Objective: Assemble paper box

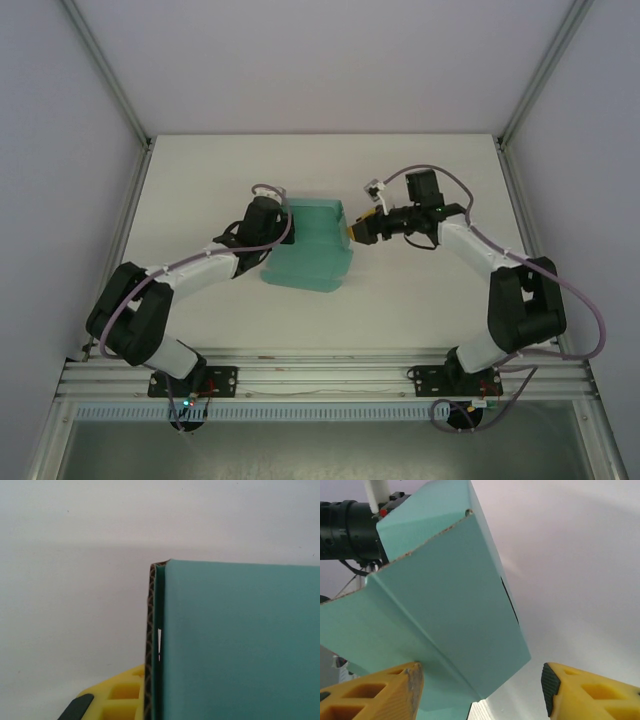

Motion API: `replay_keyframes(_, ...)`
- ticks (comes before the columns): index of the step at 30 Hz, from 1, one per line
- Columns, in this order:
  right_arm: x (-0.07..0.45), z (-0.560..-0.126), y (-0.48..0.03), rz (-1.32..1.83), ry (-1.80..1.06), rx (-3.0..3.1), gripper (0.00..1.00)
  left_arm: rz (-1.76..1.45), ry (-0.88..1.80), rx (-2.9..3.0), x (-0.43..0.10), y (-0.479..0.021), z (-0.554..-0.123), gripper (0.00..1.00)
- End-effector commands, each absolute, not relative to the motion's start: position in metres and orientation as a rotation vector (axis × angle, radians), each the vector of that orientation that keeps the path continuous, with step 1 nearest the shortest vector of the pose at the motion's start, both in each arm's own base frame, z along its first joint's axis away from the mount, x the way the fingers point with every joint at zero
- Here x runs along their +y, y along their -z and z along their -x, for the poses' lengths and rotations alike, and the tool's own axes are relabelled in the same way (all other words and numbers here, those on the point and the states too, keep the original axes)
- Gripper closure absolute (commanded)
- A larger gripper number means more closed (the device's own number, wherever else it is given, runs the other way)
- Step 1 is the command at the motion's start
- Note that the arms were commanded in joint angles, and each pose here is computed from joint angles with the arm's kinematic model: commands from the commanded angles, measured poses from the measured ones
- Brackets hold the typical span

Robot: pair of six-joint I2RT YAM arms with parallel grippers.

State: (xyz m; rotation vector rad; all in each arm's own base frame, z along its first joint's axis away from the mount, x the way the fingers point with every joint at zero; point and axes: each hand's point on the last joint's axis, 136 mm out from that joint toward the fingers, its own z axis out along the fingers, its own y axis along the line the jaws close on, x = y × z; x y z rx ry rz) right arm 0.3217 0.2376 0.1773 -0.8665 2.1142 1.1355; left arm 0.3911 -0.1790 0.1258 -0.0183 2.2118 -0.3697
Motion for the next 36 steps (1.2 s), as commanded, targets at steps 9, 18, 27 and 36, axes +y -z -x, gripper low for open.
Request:
replay_keyframes(9,0.264,-0.361,-0.181,0.724,-0.734,2.108,0.35,0.017,0.357,2.188,-0.177,-0.134,-0.398,1.0)
replay_keyframes(18,0.261,-0.392,-0.173,0.494,-0.408,2.111,0.6,0.006,0.356,2.187,-0.18,-0.135,-0.397,1.0)
replay_keyframes(27,0.219,-0.409,-0.155,0.258,0.146,2.181,0.98,0.079,0.307,2.203,-0.175,-0.137,-0.398,1.0)
replay_keyframes(36,0.152,-0.417,-0.148,-0.02,0.725,2.101,1.0,0.188,0.297,2.208,-0.171,-0.142,-0.4,1.0)
